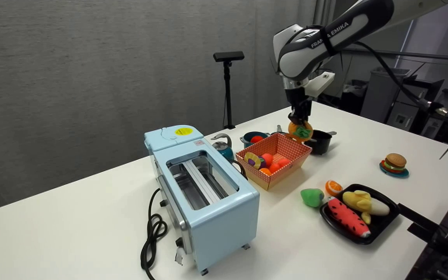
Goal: Move the pineapple plush toy from the pot to the box
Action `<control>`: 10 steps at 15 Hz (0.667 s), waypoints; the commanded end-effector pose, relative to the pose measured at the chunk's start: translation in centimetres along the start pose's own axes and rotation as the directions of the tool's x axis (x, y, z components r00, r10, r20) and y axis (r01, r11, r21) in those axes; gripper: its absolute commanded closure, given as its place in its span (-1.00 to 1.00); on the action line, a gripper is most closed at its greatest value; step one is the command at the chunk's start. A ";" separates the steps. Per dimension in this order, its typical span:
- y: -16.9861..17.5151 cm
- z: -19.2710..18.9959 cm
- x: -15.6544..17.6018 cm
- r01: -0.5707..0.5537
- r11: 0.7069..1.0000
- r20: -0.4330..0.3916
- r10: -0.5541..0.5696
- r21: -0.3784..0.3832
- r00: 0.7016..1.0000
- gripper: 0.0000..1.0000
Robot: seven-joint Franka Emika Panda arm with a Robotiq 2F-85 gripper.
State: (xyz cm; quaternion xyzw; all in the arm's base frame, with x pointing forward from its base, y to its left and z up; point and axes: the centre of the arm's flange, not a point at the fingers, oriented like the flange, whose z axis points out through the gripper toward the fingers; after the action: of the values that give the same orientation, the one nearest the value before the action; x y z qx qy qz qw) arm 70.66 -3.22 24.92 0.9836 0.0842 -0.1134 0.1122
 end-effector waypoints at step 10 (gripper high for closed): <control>-3.0 -1.0 0.9 0.043 0.998 0.027 -0.042 -0.043 0.999 0.92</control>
State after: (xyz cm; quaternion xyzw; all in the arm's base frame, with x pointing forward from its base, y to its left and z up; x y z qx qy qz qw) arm 70.70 -0.46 24.69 0.9806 0.1056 -0.1160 0.1172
